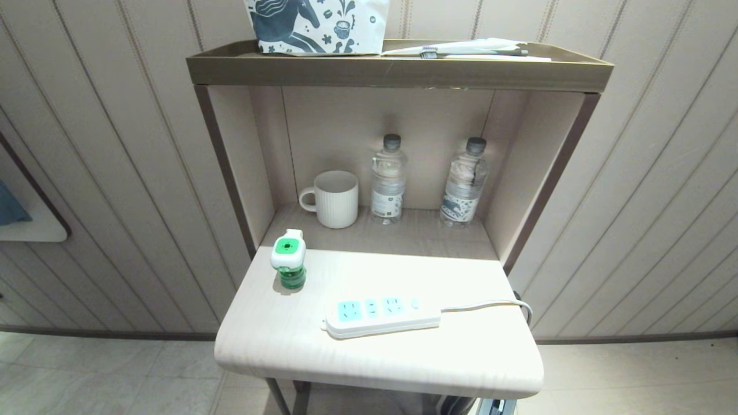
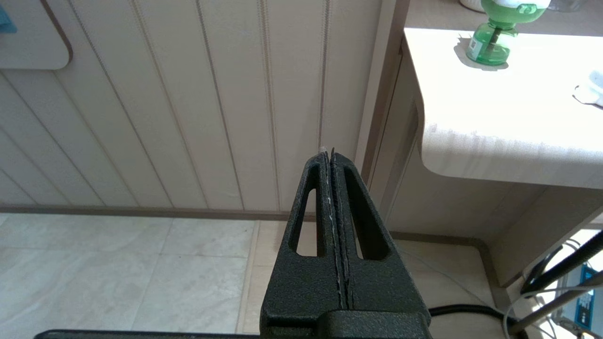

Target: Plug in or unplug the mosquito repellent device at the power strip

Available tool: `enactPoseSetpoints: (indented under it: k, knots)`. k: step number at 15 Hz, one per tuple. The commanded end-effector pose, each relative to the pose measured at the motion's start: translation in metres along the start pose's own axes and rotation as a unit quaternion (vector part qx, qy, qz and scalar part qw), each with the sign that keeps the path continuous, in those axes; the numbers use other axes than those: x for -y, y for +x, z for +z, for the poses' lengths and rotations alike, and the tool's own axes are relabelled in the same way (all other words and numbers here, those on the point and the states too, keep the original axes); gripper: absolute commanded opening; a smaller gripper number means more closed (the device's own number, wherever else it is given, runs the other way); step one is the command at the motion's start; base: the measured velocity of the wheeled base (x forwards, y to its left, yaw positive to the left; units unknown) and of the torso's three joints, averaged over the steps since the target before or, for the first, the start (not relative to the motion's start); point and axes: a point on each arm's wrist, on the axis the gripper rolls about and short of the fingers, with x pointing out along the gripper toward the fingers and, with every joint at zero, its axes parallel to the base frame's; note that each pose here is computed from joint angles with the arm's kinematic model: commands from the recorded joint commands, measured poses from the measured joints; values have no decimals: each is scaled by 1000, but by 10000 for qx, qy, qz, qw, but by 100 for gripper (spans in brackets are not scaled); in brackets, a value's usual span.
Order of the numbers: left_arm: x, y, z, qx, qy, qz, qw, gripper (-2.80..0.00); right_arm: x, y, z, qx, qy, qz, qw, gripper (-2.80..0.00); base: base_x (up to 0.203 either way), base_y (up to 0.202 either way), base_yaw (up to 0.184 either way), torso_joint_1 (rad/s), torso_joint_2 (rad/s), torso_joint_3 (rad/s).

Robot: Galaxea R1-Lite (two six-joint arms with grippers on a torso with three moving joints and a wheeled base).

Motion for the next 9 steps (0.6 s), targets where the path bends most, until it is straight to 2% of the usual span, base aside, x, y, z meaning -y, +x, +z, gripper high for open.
enactPoseSetpoints:
  k: [1, 9]
  knots:
    - [0, 0, 0, 3, -11, 0, 10000, -280, 0, 0, 0, -14, 1, 2, 10000, -280, 0, 0, 0, 0, 0, 0]
    - [0, 0, 0, 3, -19, 0, 10000, -280, 0, 0, 0, -13, 31, -6, 10000, -280, 0, 0, 0, 0, 0, 0]
